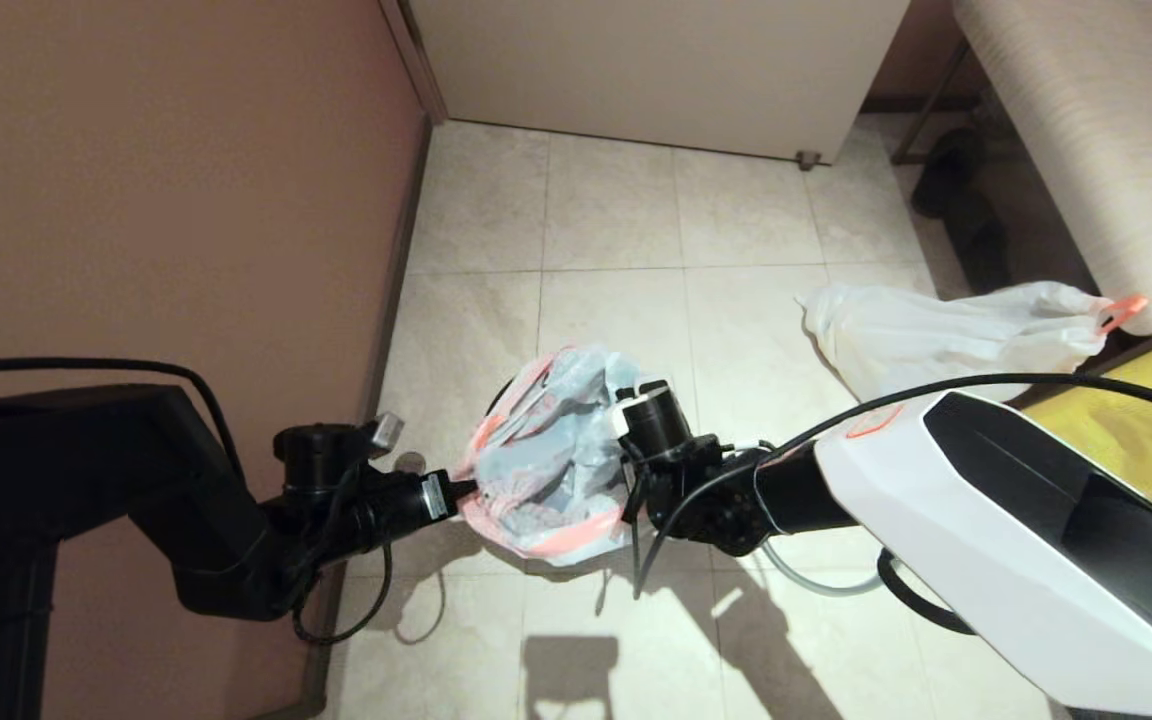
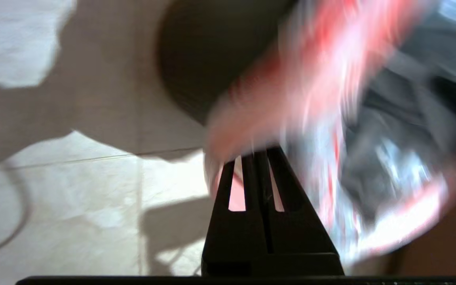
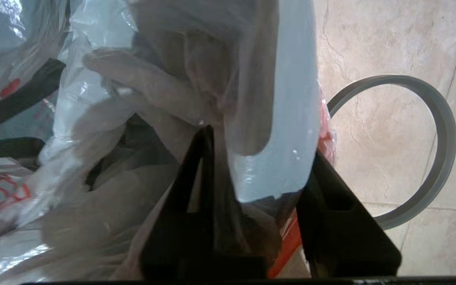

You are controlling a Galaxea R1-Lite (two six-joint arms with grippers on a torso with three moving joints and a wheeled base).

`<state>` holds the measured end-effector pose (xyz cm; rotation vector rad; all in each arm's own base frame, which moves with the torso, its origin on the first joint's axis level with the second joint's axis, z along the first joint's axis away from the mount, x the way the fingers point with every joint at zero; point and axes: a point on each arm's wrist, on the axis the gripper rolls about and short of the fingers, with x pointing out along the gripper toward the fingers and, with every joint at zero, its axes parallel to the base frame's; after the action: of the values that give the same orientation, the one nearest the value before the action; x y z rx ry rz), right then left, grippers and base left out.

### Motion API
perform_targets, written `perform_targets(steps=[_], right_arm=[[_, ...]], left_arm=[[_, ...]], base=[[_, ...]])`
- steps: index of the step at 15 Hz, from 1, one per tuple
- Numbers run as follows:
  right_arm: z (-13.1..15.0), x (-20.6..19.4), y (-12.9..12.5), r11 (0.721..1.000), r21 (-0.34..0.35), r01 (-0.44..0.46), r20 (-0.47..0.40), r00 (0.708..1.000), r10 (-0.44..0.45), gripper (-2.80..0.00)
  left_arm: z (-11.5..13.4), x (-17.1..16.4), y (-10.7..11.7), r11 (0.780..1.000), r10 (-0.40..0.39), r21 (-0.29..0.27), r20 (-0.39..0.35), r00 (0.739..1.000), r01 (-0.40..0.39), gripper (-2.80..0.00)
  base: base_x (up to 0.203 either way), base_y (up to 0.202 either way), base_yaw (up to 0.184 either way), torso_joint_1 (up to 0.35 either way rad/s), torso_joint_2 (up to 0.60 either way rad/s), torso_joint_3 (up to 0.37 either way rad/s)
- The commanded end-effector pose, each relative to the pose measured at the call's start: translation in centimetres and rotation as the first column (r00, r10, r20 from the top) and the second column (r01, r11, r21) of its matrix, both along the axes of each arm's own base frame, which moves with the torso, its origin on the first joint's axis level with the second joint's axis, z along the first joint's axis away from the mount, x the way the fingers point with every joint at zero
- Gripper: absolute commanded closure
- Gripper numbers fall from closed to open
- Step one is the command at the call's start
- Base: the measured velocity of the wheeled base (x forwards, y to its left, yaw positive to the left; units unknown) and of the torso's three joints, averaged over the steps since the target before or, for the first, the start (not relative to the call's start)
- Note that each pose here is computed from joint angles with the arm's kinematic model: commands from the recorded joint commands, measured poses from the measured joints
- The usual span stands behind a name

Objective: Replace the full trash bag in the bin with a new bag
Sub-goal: Put the new garbage bag on the trash can

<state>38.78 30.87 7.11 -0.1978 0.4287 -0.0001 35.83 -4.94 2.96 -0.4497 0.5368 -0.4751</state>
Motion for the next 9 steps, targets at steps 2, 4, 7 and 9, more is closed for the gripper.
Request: perform_targets(steps=[2, 4, 7, 9], right_arm=[[0.5, 0.5, 0.0, 1.000, 0.023, 0.005, 0.017, 1.000, -0.005, -2.80], [2.5, -0.1, -0.3, 0.999, 0.034, 0.000, 0.034, 0.999, -0.002, -2.80], [4.3, -1.9, -1.6, 1.000, 0.012, 0.000, 0.003, 1.000, 0.000, -2.80], [4.7, -3.9, -2.8, 1.000, -0.009, -0.001, -0.034, 0.999, 0.001, -2.80]], left_arm=[[0.1, -1.1, 1.1, 0.995, -0.092, -0.035, 0.031, 0.995, 0.093, 0.00], [-0.2, -1.6, 1.6, 0.984, -0.173, -0.037, 0.080, 0.982, 0.176, 0.00], [-0.5, -1.7, 1.6, 0.983, -0.178, -0.034, 0.092, 0.980, 0.182, 0.00], [-0.5, -1.7, 1.6, 0.983, -0.179, -0.033, 0.091, 0.980, 0.182, 0.00]], base=[[0.000, 0.000, 0.000, 0.000, 0.00, 0.000], [0.000, 0.000, 0.000, 0.000, 0.00, 0.000], [0.000, 0.000, 0.000, 0.000, 0.00, 0.000], [0.000, 0.000, 0.000, 0.000, 0.00, 0.000]])
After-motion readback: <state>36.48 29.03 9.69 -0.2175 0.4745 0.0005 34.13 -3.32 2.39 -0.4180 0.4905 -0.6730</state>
